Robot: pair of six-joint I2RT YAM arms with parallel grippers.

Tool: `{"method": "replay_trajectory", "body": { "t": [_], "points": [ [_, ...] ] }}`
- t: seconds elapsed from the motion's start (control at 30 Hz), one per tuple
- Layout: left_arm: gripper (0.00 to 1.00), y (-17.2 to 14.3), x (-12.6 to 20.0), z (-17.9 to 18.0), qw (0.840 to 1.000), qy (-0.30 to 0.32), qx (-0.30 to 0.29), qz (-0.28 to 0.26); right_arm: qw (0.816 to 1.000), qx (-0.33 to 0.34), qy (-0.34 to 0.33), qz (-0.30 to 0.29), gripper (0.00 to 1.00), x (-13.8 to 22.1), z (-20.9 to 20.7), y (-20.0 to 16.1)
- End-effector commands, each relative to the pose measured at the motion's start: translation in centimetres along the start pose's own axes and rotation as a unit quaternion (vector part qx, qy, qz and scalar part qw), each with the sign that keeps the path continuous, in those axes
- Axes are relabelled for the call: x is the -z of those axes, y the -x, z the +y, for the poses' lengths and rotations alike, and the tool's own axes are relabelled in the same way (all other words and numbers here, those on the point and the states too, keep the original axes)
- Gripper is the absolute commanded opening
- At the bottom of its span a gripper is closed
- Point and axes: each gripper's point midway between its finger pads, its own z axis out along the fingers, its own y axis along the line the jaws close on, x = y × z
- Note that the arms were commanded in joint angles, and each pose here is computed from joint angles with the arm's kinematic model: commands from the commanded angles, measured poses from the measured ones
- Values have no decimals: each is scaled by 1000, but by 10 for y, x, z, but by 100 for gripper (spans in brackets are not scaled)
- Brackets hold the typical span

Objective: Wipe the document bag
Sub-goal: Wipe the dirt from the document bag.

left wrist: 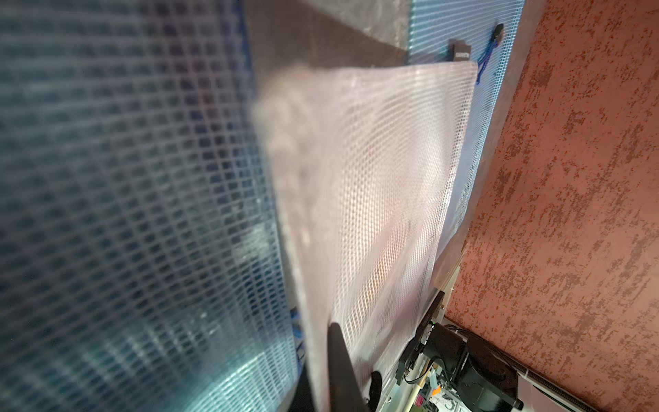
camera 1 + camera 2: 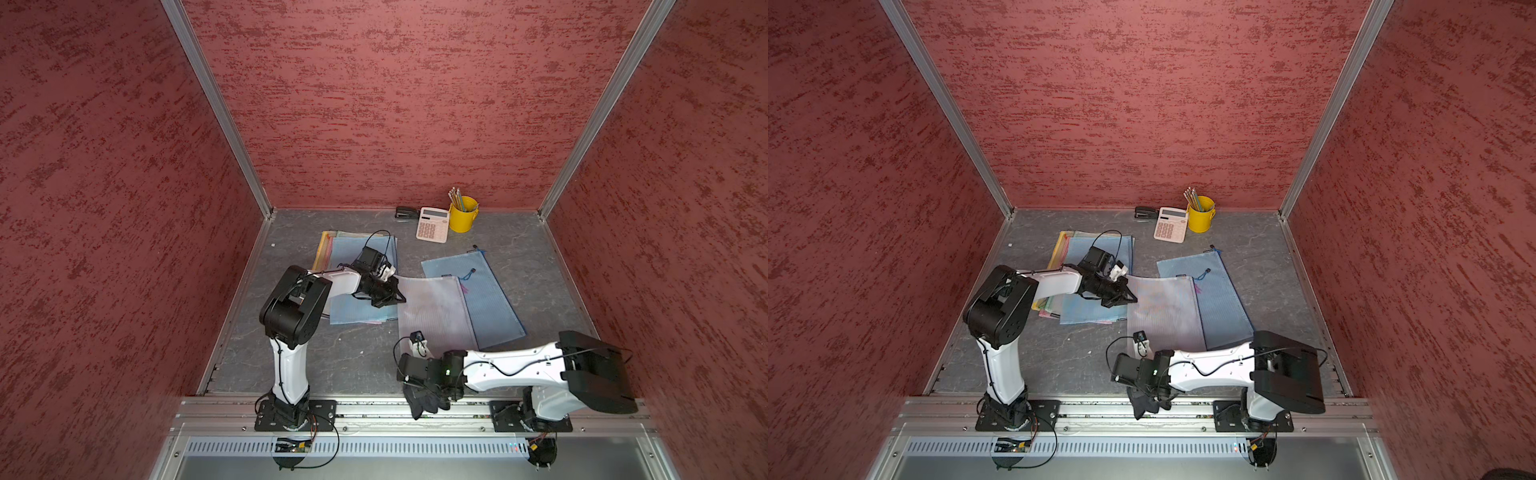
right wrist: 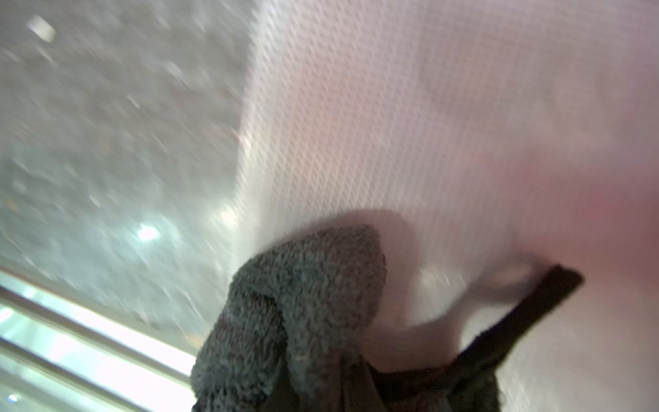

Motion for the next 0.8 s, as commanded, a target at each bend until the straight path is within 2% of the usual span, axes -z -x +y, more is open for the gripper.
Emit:
{"method": "replay_trajectory", "body": {
  "t": [0.0,0.07,0.17,0.23,0.3,0.4,0.5,0.63,0.77],
  "points": [
    [0,10,3,-7,999,-6,-37,-3,996,-62,-57,-42,0,43,-43,54],
    [0,3,1,-7,999,-2,-44,5,988,-88,-43,-121,0,66,-53,122],
    [0,-6,0,-6,999,0,-46,11,976,-111,-29,-188,0,77,-67,196],
    [0,-10,0,-5,999,1,-46,11,972,-106,-25,-210,0,69,-64,224],
    [0,-13,-1,-3,999,0,-39,13,975,-91,-20,-204,0,47,-57,232],
    [0,-14,-2,-3,999,-2,-35,11,984,-86,-15,-158,0,-4,-54,211],
    [0,-13,-3,-4,999,-3,-33,8,985,-122,-28,-117,0,-37,-71,171],
    [0,-7,-1,0,1000,5,-25,0,981,-158,-91,-63,0,-38,-99,104],
    [0,4,4,8,1000,-2,1,-22,975,-177,-131,0,0,-21,-101,25]
  ]
}}
